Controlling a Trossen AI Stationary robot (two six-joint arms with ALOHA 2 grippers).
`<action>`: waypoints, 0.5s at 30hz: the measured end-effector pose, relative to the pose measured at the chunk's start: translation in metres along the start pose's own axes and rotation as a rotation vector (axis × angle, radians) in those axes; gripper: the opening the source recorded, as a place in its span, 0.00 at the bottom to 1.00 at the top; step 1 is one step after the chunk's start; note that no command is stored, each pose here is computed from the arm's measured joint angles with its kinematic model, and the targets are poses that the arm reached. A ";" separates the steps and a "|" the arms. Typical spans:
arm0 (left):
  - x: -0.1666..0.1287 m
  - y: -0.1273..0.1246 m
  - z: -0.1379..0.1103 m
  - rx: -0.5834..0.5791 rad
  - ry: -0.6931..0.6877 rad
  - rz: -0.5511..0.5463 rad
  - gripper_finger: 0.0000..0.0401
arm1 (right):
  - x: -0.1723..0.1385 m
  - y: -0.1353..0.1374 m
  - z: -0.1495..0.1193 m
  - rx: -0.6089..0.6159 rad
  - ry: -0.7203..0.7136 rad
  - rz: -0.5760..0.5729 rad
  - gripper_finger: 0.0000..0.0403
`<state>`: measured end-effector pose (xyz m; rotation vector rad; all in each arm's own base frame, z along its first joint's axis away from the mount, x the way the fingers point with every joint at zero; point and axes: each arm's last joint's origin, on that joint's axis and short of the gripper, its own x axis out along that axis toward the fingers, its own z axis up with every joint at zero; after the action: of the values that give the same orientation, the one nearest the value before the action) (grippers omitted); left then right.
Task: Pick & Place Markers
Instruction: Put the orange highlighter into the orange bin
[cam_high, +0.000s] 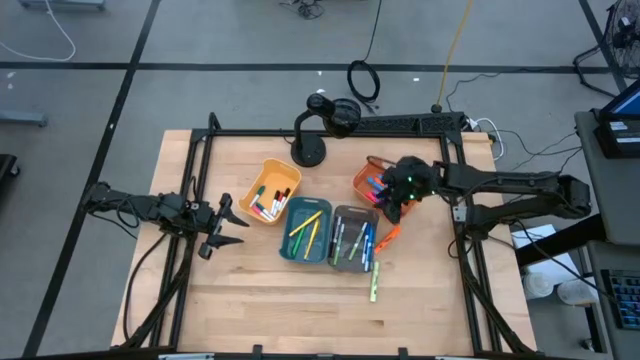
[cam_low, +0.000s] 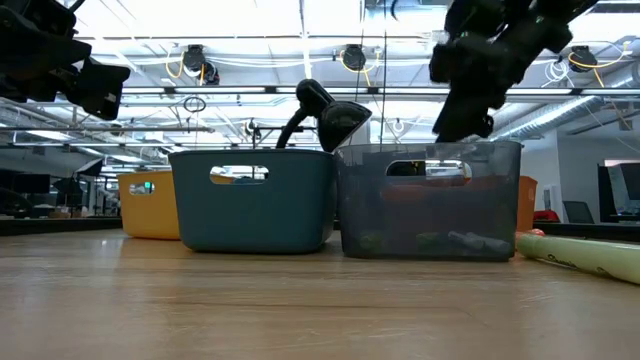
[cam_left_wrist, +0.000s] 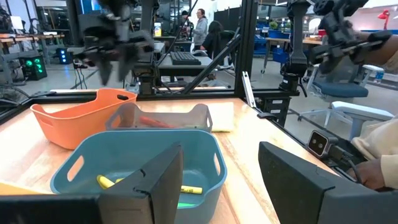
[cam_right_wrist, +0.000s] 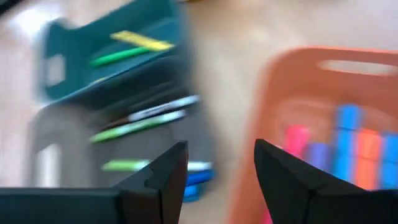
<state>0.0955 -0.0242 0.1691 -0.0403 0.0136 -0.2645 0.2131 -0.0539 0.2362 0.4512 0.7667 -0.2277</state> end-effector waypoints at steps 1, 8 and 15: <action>0.000 0.000 0.000 0.000 0.000 0.000 0.53 | -0.001 0.006 -0.001 -0.030 0.002 0.029 0.43; 0.000 0.000 0.000 0.000 0.000 0.000 0.53 | -0.003 0.054 -0.022 -0.212 0.021 0.105 0.39; 0.000 0.000 0.000 0.000 0.000 0.000 0.53 | 0.002 0.083 -0.056 -0.378 0.137 -0.013 0.37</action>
<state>0.0955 -0.0241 0.1691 -0.0403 0.0136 -0.2642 0.2091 0.0454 0.2250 0.1044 0.9239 -0.0602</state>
